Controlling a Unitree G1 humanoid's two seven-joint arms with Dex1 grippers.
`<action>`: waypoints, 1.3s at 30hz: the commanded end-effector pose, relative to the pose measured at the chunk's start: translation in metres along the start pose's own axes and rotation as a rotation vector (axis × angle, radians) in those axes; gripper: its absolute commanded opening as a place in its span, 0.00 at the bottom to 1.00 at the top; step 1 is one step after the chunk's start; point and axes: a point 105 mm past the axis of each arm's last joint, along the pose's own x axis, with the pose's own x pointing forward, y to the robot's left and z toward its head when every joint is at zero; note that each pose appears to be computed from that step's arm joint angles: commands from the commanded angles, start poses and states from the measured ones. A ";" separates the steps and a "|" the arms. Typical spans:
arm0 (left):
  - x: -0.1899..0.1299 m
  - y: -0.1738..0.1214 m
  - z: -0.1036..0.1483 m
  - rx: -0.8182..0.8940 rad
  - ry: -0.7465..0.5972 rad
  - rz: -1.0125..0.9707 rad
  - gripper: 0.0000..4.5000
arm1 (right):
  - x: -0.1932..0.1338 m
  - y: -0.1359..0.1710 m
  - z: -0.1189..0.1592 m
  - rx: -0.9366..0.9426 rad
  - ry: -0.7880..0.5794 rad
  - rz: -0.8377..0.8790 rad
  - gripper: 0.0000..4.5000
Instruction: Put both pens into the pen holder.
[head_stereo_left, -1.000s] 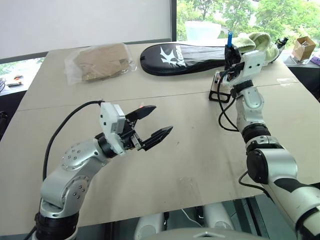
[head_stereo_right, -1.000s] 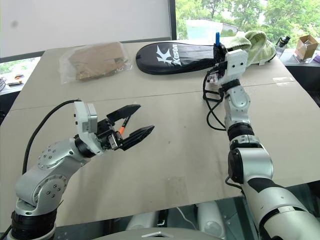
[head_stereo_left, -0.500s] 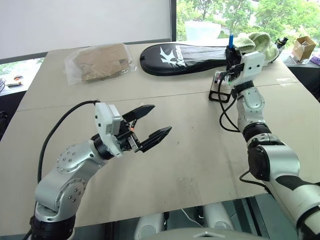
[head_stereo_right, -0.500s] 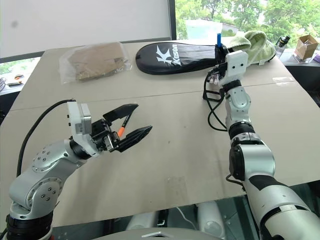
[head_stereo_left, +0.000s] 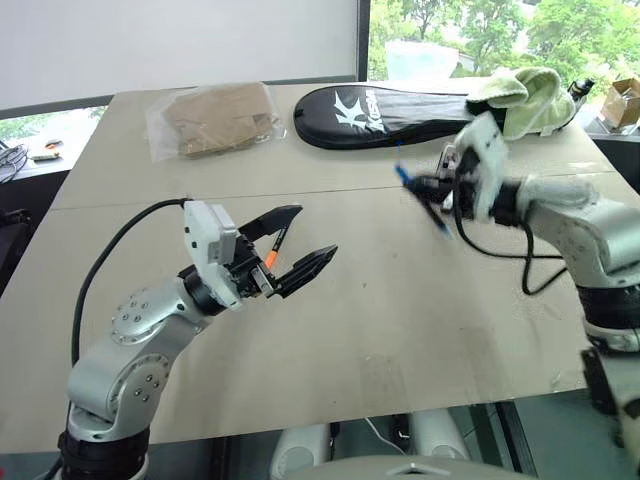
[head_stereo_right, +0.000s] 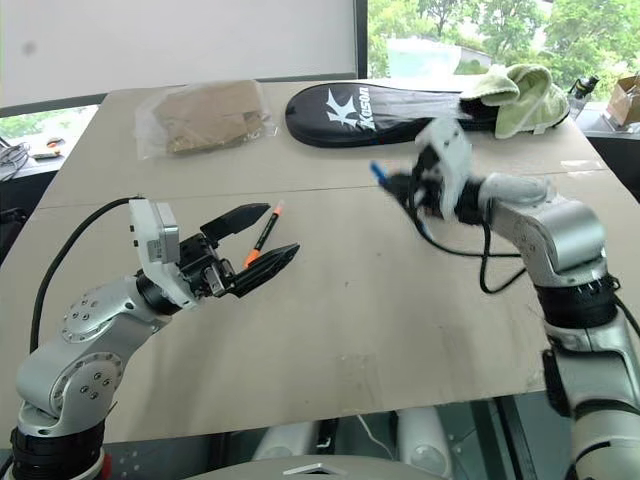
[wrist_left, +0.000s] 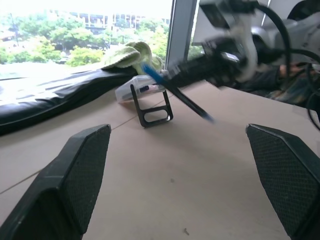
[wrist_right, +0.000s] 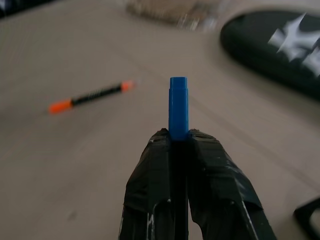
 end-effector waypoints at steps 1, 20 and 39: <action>0.000 -0.002 0.006 0.022 -0.013 -0.023 1.00 | 0.006 0.007 -0.034 0.014 0.155 0.038 0.02; -0.007 -0.006 -0.004 0.036 0.054 -0.066 1.00 | 0.012 0.008 -0.086 -0.068 0.590 0.037 0.71; -0.009 -0.004 -0.006 0.032 0.049 -0.031 1.00 | 0.013 0.005 0.034 0.148 -0.170 0.111 0.01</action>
